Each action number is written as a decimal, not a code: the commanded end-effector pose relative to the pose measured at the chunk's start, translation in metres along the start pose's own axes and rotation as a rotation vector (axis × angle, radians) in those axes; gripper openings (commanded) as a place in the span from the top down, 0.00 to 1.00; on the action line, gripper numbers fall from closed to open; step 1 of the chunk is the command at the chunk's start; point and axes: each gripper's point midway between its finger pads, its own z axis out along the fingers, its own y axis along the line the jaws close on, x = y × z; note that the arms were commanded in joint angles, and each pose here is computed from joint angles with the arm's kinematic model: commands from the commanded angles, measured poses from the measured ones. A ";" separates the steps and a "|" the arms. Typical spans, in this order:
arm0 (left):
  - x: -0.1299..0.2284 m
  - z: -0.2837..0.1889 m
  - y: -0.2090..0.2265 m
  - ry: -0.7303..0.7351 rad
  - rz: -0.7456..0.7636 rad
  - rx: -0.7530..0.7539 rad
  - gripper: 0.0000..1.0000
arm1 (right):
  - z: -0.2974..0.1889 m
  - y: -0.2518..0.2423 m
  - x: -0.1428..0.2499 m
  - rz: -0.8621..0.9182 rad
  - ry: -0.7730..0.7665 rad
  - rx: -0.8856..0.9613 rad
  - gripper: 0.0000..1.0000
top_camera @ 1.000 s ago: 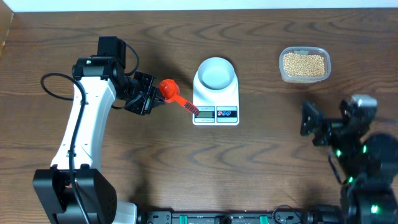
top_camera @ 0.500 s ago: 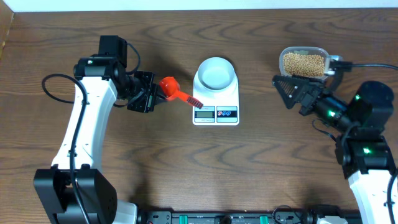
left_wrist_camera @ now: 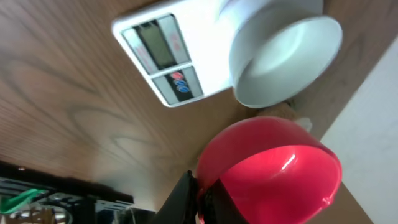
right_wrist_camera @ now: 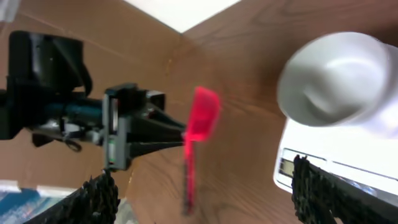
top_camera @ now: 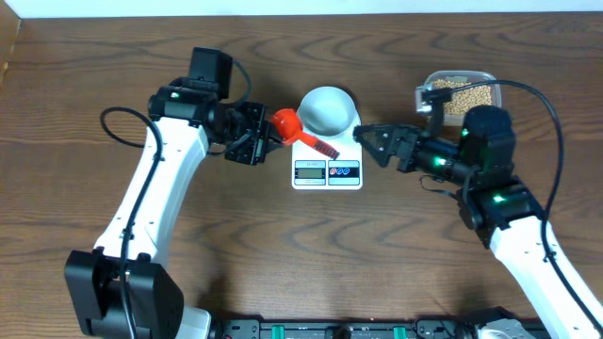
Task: Scoop item into bowl and weigh 50g on scale
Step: 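Move the right gripper to the scoop handle above the scale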
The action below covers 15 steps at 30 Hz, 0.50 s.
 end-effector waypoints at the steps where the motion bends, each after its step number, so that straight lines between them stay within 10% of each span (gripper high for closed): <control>1: 0.014 0.002 -0.006 0.008 -0.029 0.027 0.93 | 0.007 0.011 0.000 -0.008 -0.002 -0.015 0.12; 15: 0.054 0.018 -0.026 0.058 0.053 0.088 0.93 | 0.011 0.014 0.009 -0.005 0.023 -0.011 0.10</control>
